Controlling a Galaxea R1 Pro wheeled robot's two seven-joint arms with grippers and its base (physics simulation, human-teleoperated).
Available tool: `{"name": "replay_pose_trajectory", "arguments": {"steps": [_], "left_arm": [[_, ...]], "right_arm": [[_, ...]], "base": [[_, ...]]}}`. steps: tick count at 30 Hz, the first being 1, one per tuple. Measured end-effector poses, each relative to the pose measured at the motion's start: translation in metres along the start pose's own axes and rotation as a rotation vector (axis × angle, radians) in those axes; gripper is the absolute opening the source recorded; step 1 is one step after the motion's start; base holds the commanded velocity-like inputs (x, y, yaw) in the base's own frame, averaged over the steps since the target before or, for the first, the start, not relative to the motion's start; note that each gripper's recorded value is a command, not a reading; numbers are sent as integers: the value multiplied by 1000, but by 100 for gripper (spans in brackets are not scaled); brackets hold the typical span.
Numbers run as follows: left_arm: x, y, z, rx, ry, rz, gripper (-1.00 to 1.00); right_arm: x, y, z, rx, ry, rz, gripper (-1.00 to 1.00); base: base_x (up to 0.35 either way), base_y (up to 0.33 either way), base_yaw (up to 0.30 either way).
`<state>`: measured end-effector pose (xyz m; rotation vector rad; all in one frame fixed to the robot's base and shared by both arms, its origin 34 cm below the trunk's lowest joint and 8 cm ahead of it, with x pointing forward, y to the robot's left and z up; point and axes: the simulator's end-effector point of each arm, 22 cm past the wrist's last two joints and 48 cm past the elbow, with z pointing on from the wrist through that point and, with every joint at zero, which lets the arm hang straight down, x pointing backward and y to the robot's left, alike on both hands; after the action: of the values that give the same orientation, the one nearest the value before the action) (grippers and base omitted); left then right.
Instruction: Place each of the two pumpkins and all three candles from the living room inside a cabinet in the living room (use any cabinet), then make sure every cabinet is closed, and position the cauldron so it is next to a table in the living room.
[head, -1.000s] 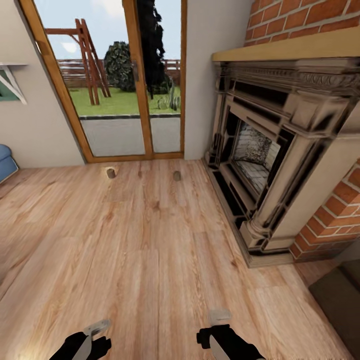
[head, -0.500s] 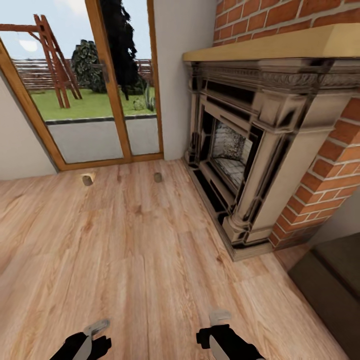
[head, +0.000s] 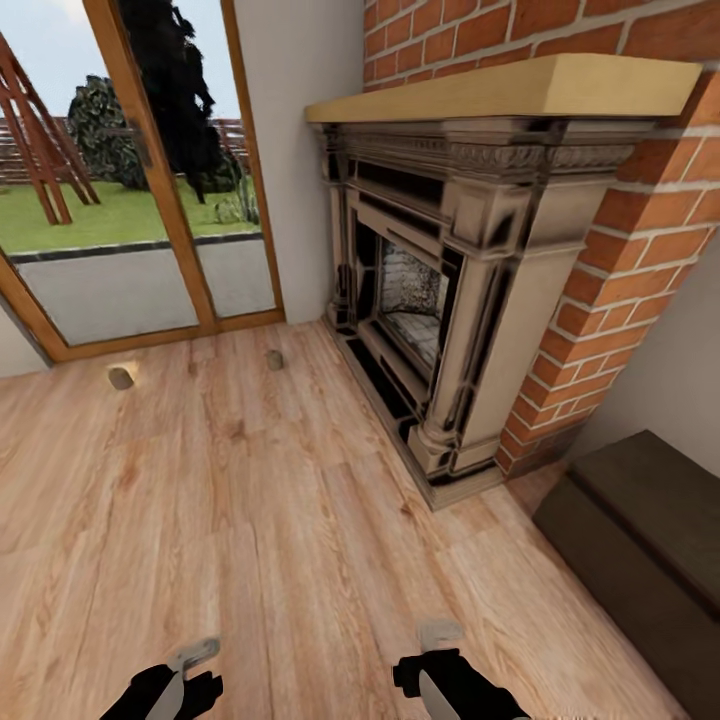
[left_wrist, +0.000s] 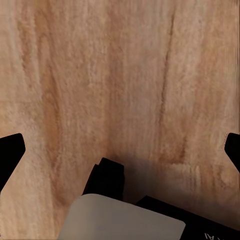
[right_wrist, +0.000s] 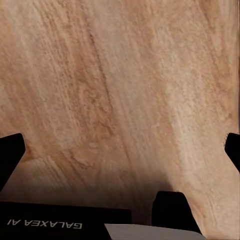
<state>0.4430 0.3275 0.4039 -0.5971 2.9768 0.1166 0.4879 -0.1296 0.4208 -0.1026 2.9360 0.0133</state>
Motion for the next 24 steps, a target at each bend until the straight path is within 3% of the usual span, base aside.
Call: {"name": "replay_pose_trajectory", "arguments": {"steps": [24], "left_arm": [[0, 0, 0, -2, 0, 0, 100]], "right_arm": [[0, 0, 0, -2, 0, 5, 100]], "base": [[0, 0, -289]]}}
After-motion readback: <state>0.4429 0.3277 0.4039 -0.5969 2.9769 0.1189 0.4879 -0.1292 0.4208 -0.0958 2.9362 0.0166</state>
